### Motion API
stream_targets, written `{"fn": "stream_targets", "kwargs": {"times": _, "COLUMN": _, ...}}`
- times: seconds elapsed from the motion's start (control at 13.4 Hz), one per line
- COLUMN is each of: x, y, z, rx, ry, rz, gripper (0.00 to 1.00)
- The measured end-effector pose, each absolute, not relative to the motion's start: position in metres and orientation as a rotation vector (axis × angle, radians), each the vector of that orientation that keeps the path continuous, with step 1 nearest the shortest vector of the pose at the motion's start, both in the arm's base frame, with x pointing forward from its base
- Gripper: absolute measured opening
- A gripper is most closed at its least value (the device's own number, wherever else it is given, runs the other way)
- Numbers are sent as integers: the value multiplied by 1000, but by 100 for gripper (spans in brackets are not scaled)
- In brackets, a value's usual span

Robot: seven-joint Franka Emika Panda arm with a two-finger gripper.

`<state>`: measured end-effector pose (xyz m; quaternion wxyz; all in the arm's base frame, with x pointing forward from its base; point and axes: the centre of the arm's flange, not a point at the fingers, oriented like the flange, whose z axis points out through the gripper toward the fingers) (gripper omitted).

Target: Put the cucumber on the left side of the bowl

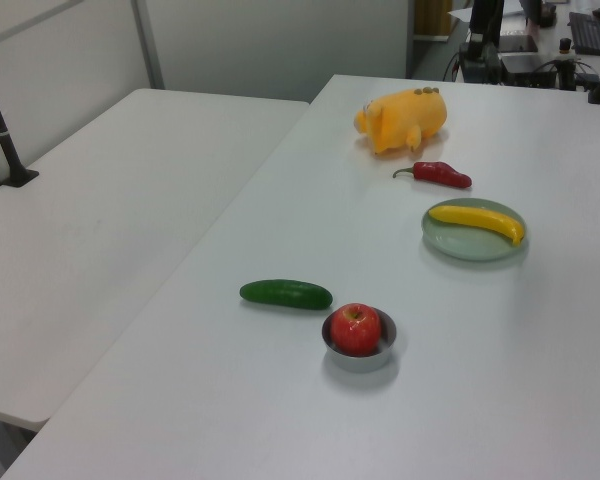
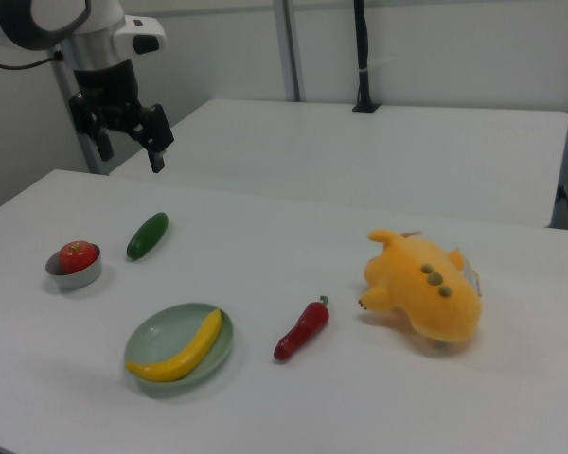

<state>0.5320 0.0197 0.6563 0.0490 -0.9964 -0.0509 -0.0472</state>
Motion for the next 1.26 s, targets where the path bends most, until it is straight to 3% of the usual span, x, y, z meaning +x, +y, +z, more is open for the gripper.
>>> {"fn": "stream_targets", "kwargs": {"times": 1.26, "x": 534, "y": 20, "z": 651, "rx": -3037, "ry": -155, "rz": -129, "gripper": 100}}
